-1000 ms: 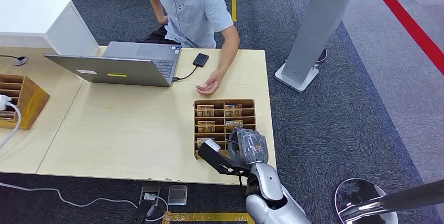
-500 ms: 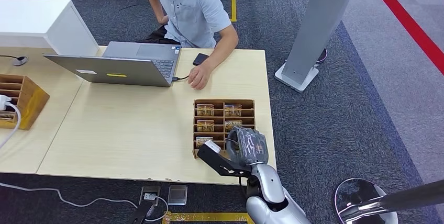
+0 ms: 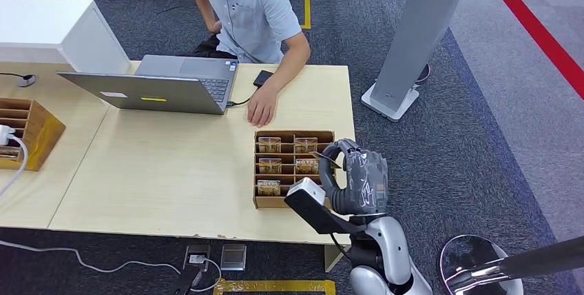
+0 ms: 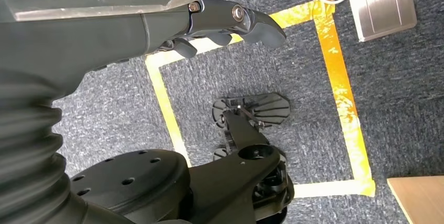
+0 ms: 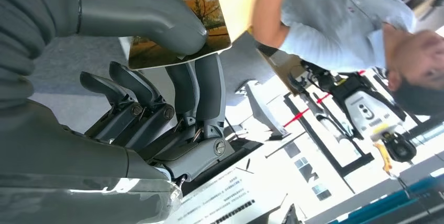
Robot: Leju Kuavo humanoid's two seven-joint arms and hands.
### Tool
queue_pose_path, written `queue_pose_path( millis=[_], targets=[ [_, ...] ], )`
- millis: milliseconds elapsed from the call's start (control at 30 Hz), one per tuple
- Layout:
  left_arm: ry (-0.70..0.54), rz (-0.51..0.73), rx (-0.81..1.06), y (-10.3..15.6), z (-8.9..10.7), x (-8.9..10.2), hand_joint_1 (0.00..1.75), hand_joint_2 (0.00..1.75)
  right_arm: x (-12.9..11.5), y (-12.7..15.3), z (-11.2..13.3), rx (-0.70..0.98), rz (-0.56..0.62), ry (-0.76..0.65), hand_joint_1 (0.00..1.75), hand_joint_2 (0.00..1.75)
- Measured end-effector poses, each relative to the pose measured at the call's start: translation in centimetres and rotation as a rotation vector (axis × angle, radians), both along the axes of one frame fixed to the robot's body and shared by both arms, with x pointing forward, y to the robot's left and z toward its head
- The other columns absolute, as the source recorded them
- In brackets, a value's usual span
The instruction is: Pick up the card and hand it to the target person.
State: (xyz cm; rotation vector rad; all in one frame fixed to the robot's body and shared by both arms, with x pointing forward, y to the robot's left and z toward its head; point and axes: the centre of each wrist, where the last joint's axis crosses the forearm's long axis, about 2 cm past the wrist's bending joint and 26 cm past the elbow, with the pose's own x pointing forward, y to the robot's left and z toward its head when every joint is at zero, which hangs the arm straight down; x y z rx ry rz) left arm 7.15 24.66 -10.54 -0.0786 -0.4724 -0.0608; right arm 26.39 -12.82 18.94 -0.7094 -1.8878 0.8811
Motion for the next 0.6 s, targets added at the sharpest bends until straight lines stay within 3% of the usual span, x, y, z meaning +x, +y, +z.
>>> queue_pose_path(
  millis=[133,300,600],
  targets=[
    [0.006,-0.024,-0.002,0.0,0.1,0.4,0.0,1.75,1.4,-0.3,1.8,0.063,0.031,0.013,1.75,1.75],
    [0.013,-0.061,-0.007,-0.1,0.3,1.4,0.0,1.75,5.3,0.1,4.7,0.118,0.1,0.021,1.75,1.75],
    [0.023,-0.108,-0.009,-0.2,0.6,2.9,0.0,1.75,11.5,2.9,8.6,0.033,0.087,0.028,1.75,1.75]
  ],
)
